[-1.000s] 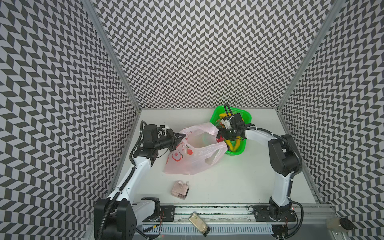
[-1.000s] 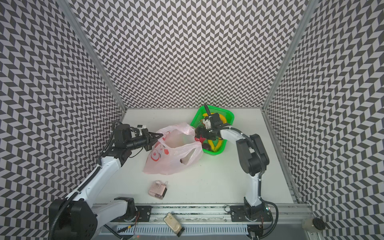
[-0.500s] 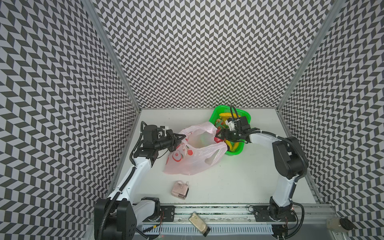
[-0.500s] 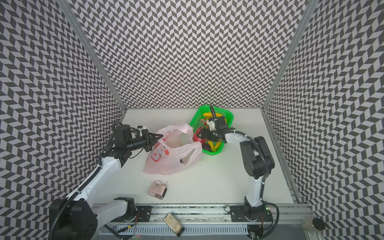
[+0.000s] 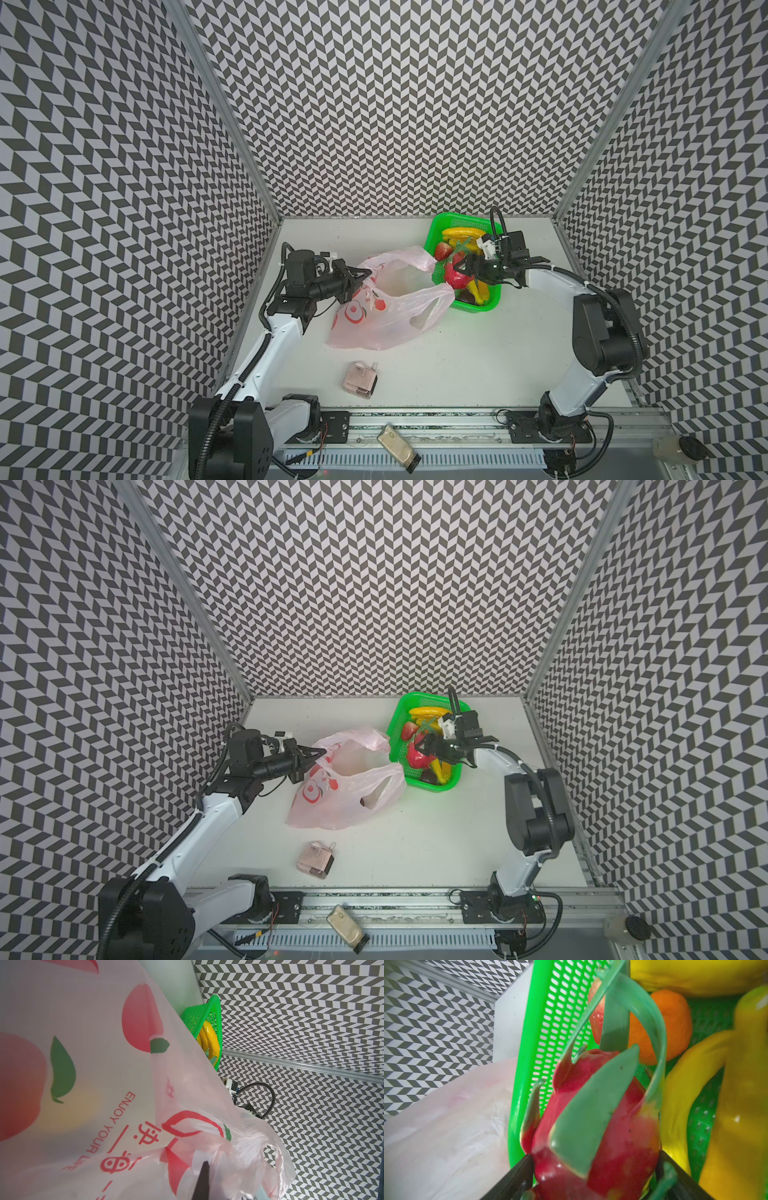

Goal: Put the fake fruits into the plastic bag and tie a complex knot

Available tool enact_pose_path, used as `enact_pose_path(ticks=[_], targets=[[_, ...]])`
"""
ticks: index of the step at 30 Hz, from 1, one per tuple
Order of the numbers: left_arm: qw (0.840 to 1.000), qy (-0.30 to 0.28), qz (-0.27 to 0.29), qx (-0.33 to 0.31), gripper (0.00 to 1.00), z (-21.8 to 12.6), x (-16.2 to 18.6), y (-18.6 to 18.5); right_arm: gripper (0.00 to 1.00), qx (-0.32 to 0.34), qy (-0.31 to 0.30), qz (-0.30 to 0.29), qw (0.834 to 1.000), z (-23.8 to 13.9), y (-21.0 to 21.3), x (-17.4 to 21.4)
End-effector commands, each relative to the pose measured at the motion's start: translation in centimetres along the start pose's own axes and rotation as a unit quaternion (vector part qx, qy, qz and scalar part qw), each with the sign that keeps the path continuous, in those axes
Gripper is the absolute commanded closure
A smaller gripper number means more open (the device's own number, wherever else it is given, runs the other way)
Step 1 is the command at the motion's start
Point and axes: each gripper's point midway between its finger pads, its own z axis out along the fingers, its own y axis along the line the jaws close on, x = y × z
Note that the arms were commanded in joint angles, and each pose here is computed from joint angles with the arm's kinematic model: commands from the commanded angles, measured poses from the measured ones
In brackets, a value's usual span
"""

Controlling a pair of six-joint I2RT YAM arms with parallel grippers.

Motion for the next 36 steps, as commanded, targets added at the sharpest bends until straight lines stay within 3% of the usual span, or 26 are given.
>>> enact_pose_path(ticks=[1,15,23,36], targets=[[1.000,-0.007,-0.003,-0.003,1.00,-0.2,-0.2,0.3,0.23,-0.052,-0.055,-0.044,0.996,-3.1,3.2,-2.5],[1.000,0.002,0.007,-0.006,1.00,0.5,0.3,0.1,0.25,-0.160,-0.142,-0.006,0.977,-10.9,3.7,-1.6],[0.999,0.011,0.040,-0.012,1.00,1.4,1.1,-1.4,0.25,-0.172,-0.143,-0.031,0.974,-12.8,5.3,0.6],[0.999,0.022,0.029,-0.014,1.00,2.5,1.4,-1.3,0.26,-0.206,-0.128,-0.045,0.969,-14.2,6.8,6.1]])
